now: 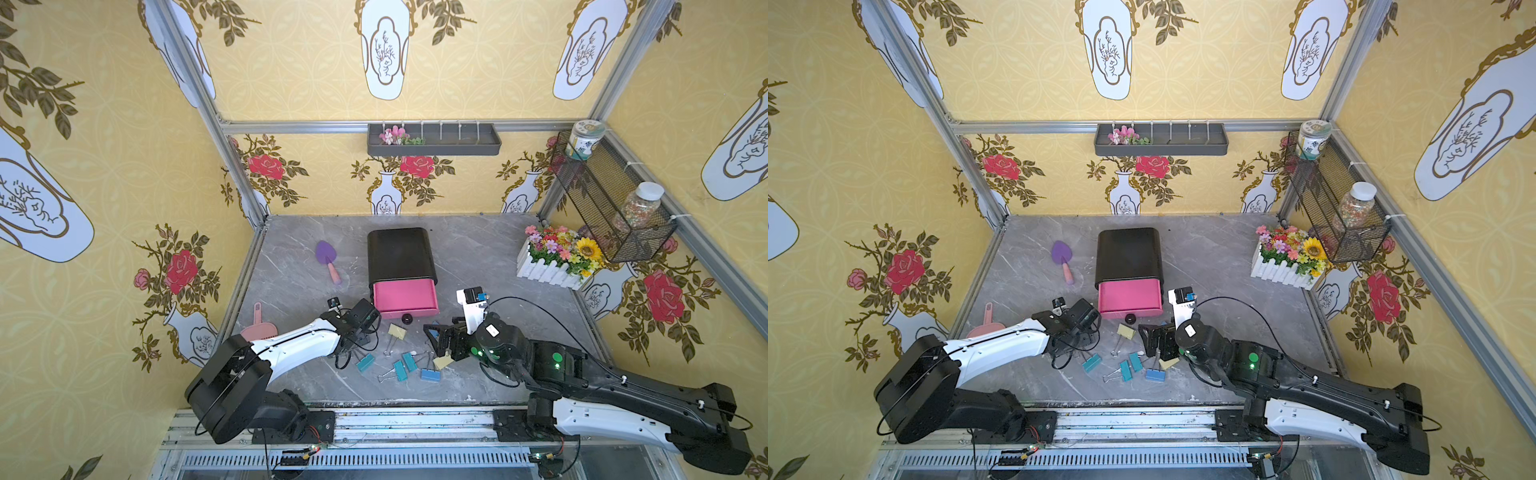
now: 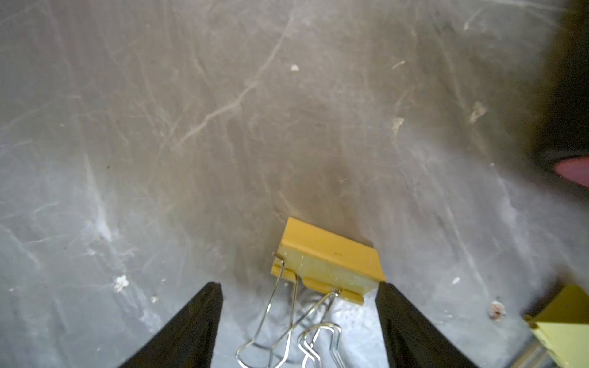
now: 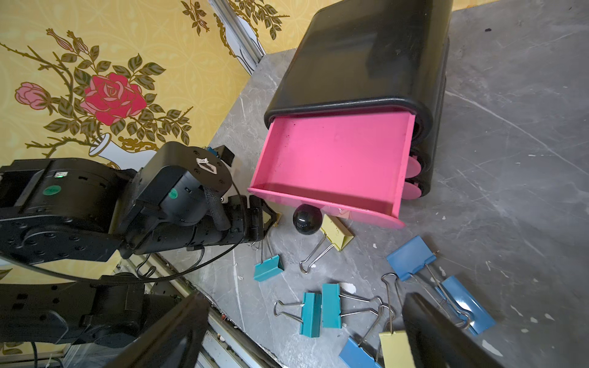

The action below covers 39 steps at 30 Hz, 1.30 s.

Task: Put the binder clips in the drawer according to color
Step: Pick up the binder clip at the center of the board.

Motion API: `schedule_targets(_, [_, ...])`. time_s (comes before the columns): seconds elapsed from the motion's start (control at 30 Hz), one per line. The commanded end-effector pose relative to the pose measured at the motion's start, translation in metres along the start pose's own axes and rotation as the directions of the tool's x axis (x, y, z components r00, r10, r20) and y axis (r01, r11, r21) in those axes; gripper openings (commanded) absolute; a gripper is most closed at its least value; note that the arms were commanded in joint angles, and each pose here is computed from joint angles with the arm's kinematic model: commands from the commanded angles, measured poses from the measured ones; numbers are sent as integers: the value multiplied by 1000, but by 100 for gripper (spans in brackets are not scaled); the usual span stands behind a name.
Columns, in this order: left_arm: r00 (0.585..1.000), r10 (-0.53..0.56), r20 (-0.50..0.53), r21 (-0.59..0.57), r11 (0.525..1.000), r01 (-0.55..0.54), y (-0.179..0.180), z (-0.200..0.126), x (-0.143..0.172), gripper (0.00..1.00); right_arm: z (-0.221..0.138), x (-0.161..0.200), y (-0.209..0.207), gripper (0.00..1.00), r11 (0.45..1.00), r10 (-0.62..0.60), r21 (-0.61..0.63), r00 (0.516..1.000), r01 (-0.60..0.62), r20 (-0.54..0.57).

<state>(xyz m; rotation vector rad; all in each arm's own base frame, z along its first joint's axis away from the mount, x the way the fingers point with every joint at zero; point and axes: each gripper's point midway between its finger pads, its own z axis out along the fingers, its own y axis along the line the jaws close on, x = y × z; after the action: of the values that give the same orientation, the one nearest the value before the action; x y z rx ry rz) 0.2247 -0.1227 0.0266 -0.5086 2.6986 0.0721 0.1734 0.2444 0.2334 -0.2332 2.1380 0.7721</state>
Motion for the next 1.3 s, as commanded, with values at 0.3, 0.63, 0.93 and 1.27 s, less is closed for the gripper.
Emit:
schedule_targets(0.3, [999,-24,37,14,1000,24,-2,-3,-8,81,-1,-3,-2,99,1000,9,2,1000,-9,20])
schedule_targets(0.63, [1000,14,15,52,999,-14,-19,0,-8,83,4,-4,2,99,1000,10,-3,1000,-10,17])
schedule_targets(0.93, [1000,15,20,11,1000,-16,-21,10,-11,87,-5,-8,-2,99,1000,8,2,1000,-8,30])
schedule_targets(1.27, [1000,12,0,3,1000,-12,-17,19,-9,79,-6,-10,-4,99,1000,7,8,999,-7,38])
